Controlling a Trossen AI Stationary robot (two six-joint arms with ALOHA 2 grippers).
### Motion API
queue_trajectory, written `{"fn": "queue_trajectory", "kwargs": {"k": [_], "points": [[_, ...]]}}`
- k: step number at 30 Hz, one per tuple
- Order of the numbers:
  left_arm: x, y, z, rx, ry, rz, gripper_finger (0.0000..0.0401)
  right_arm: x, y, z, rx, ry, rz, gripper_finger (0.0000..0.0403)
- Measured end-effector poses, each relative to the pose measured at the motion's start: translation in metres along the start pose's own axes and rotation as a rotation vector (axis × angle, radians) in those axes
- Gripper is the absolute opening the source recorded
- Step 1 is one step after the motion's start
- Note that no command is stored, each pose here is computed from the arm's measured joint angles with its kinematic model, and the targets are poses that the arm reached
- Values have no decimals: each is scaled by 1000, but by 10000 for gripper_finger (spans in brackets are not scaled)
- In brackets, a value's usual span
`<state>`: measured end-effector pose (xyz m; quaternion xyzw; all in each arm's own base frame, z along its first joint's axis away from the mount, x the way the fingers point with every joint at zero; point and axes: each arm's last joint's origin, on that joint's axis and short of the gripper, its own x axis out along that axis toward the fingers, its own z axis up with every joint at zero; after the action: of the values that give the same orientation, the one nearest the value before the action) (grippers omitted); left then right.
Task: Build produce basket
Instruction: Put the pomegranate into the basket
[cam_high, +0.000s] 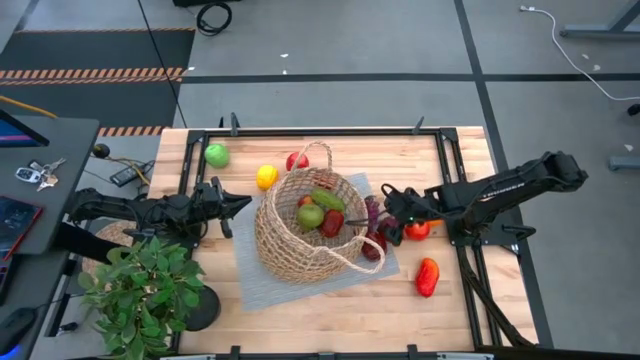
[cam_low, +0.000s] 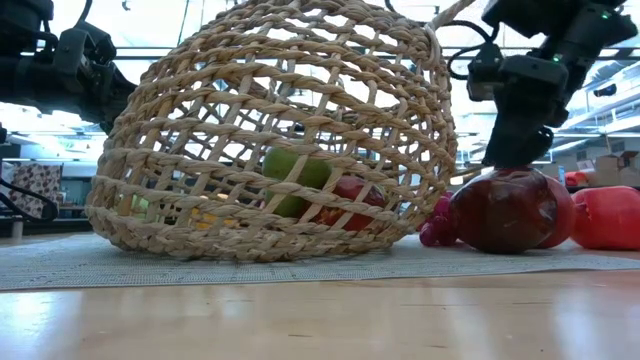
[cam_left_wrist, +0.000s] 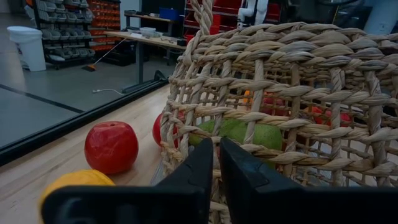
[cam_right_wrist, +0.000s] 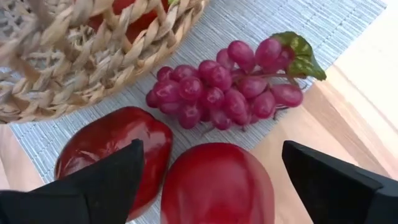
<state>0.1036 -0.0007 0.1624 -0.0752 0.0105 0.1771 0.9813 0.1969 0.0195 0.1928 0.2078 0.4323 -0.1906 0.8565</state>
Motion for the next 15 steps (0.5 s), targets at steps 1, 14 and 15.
{"fn": "queue_trajectory", "kwargs": {"k": [1, 14, 15], "points": [[0, 0, 0, 0, 0, 0, 34, 0, 1, -2, -1, -11, 2, 385], [0, 0, 0, 0, 0, 0, 39, 16, -11, -41, 6, -117, -25, 385], [0, 0, 0, 0, -1, 0, 38, 19, -13, -44, 13, -125, -16, 385]]}}
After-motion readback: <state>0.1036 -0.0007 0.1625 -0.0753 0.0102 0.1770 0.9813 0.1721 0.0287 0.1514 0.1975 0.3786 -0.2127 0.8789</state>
